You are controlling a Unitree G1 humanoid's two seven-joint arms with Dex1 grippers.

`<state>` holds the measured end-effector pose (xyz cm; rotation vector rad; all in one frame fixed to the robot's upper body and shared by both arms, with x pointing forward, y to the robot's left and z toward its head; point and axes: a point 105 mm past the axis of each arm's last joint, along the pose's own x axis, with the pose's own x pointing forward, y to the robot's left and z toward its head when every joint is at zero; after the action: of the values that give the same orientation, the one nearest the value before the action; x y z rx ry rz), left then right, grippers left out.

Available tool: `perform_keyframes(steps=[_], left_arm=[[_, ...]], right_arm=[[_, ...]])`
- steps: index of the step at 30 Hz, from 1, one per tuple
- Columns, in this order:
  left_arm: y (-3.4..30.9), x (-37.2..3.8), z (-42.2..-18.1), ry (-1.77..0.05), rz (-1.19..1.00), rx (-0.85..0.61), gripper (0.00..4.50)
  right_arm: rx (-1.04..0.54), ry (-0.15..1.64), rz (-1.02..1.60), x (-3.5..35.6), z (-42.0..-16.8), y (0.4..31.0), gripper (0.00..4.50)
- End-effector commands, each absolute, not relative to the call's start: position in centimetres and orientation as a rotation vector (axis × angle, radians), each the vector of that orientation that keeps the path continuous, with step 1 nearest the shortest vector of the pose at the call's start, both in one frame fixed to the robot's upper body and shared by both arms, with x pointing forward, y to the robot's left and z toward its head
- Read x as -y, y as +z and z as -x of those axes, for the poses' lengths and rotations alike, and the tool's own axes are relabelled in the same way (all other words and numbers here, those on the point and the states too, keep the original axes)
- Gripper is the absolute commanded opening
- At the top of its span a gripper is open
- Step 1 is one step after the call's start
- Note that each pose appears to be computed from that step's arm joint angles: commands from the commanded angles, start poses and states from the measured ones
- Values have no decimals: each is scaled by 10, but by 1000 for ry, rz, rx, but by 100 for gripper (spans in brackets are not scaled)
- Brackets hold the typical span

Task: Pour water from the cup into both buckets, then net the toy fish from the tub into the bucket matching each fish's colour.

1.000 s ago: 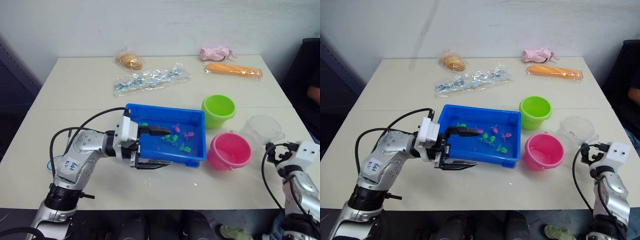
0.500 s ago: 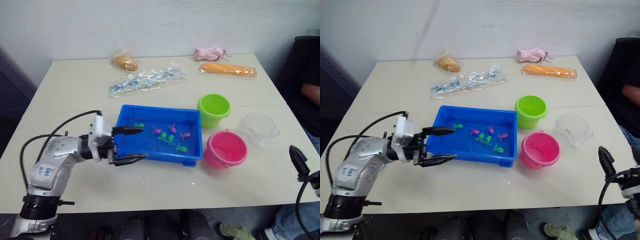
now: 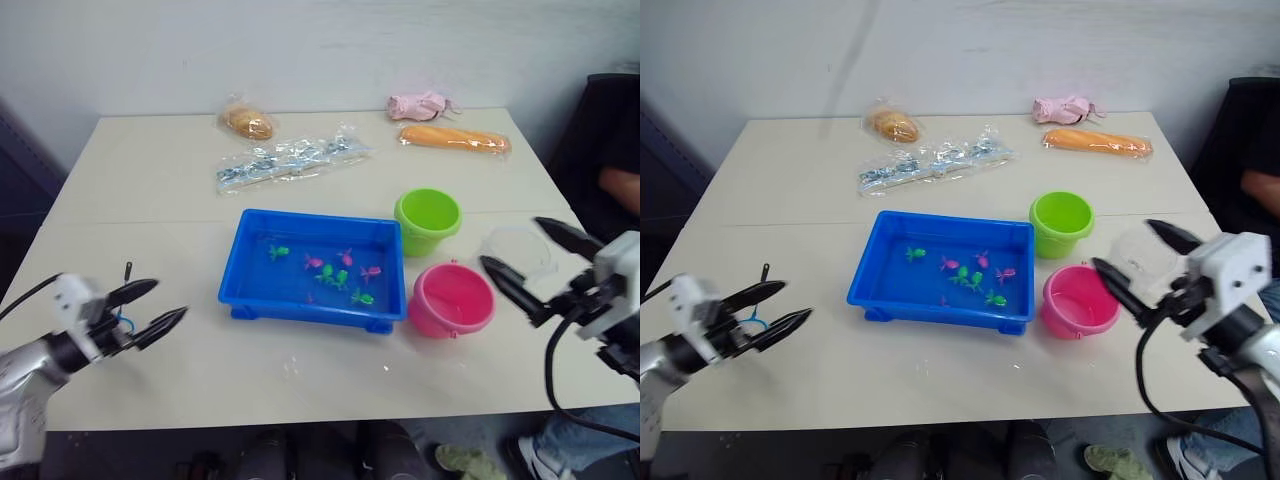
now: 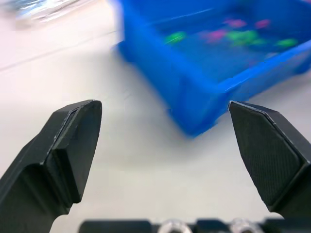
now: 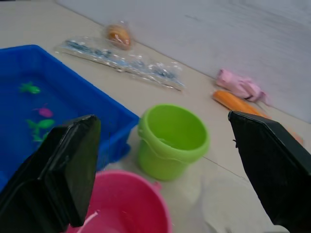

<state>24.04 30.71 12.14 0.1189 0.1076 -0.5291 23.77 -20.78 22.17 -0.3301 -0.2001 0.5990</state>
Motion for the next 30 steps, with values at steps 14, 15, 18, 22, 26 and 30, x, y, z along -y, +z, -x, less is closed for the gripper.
perform_keyframes(steps=[14,15,18,22,26,30], left_arm=[[92,-413,-111,202,-5,-158,450],[92,-410,-109,210,23,-155,450],[95,-407,-107,218,39,-152,450],[98,-406,-120,240,50,-206,450],[117,-387,-174,157,16,-231,450],[117,-369,-214,75,26,-337,450]], right_arm=[[368,1167,324,151,-198,196,446],[375,1182,313,149,-199,196,446],[385,1217,296,144,-200,195,446],[406,1252,293,137,-204,195,446],[414,1291,283,131,-209,198,446],[381,1324,255,128,-208,198,446]])
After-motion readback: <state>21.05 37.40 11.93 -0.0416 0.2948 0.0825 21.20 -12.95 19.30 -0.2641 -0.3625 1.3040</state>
